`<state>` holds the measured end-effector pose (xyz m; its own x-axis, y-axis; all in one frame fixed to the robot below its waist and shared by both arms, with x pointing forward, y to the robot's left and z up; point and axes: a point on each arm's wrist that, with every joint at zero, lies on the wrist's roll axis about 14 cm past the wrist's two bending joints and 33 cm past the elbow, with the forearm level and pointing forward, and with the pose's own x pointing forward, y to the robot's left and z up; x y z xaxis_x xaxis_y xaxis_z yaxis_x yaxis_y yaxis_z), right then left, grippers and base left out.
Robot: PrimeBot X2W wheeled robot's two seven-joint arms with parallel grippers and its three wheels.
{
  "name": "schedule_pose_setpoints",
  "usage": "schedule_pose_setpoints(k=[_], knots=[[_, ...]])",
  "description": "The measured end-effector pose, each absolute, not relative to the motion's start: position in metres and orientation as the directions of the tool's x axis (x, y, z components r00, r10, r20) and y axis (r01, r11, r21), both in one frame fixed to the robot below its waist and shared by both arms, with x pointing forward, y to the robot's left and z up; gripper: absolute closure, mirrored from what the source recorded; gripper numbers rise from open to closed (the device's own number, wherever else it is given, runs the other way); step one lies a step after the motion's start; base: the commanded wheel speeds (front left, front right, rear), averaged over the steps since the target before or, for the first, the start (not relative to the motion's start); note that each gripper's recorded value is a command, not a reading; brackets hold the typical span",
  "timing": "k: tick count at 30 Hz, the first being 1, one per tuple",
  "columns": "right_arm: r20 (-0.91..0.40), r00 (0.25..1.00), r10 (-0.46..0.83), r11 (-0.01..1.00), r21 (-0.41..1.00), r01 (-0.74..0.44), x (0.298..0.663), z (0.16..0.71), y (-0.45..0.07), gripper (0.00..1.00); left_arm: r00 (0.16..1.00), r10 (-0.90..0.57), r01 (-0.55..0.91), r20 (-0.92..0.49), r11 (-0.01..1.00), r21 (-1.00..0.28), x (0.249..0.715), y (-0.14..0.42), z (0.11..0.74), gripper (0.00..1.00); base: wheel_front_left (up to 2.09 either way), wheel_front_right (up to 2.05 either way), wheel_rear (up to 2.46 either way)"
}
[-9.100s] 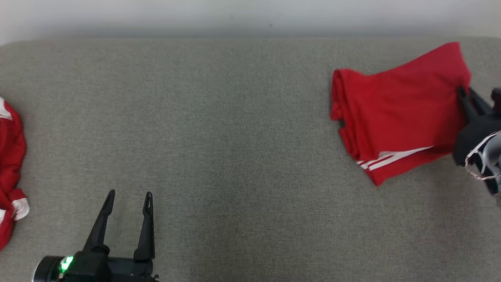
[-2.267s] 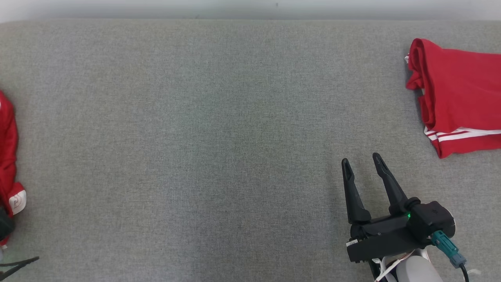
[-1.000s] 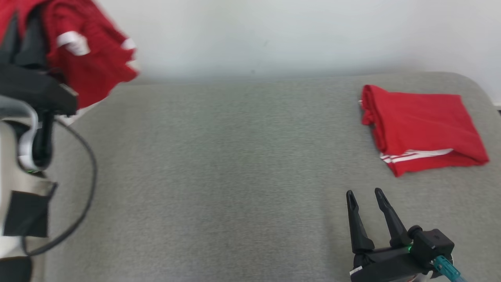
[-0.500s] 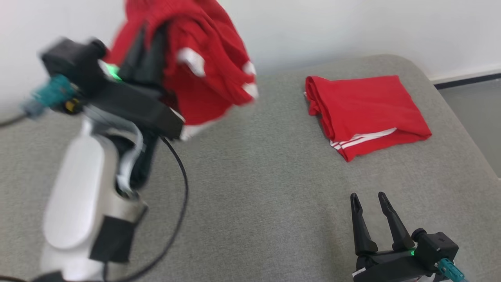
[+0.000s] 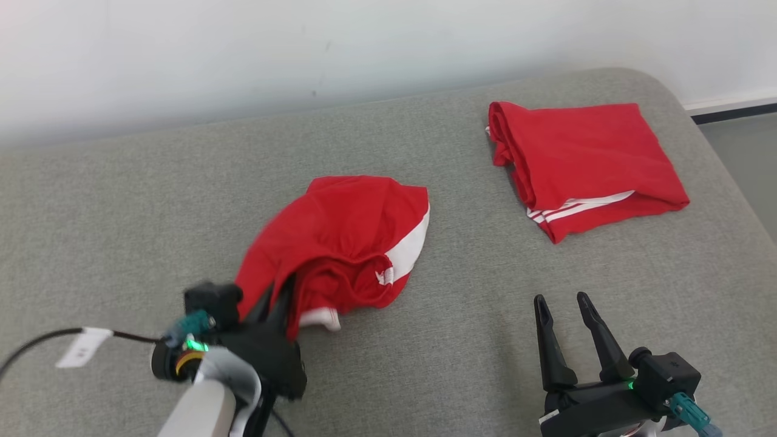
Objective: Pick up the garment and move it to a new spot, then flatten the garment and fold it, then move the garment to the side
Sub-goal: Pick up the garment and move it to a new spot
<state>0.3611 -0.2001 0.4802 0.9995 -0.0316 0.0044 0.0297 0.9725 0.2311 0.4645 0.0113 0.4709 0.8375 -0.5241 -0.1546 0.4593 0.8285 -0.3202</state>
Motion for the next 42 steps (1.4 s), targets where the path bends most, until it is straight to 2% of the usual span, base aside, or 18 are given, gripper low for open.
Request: schedule_pose_setpoints(k=[3, 4, 5, 14, 21, 28, 34, 42], knots=[[0.0, 1.0, -0.017, 0.972, 0.233, 0.017, 0.364, 0.478, -0.195, 0.0, 0.831, -0.507, 0.433, -0.228, 0.848, -0.305, 0.454, 0.021, 0.442, 1.0, 0.0, 0.0, 0.0], [-0.002, 1.0, -0.013, 0.972, 0.233, 0.013, 0.364, 0.478, -0.194, 0.0, 0.831, -0.499, 0.424, -0.245, 0.854, -0.303, 0.452, 0.024, 0.435, 0.6, 0.0, 0.0, 0.0], [-0.002, 1.0, -0.007, 0.972, 0.234, 0.007, 0.365, 0.478, -0.192, 0.0, 0.832, -0.494, 0.42, -0.253, 0.858, -0.295, 0.45, 0.027, 0.43, 0.0, 0.0, 0.0, 0.0], [0.007, 1.0, 0.007, 0.97, 0.243, -0.008, 0.365, 0.48, -0.187, 0.0, 0.862, -0.484, 0.44, -0.147, 0.861, -0.255, 0.445, 0.03, 0.45, 0.0, 0.0, 0.0, 0.0], [0.002, 1.0, 0.019, 0.965, 0.261, -0.018, 0.358, 0.478, -0.182, 0.0, 0.885, -0.461, 0.43, -0.07, 0.865, -0.258, 0.421, 0.036, 0.467, 0.0, 0.0, 0.0, 0.0], [0.005, 0.999, 0.04, 0.963, 0.268, -0.04, 0.354, 0.478, -0.175, 0.0, 0.922, -0.386, 0.363, -0.044, 0.896, -0.258, 0.4, 0.058, 0.473, 0.0, 0.0, 0.0, 0.0], [0.007, 0.999, 0.051, 0.962, 0.269, -0.051, 0.351, 0.479, -0.171, 0.0, 0.952, -0.306, 0.3, -0.021, 0.943, -0.142, 0.39, 0.086, 0.48, 0.0, 0.0, 0.0, 0.0], [0.007, 0.997, 0.078, 0.96, 0.27, -0.077, 0.351, 0.478, -0.162, 0.0, 0.978, -0.209, 0.21, 0.018, 0.971, -0.112, 0.371, 0.123, 0.489, 0.0, 0.0, 0.0, 0.0]])
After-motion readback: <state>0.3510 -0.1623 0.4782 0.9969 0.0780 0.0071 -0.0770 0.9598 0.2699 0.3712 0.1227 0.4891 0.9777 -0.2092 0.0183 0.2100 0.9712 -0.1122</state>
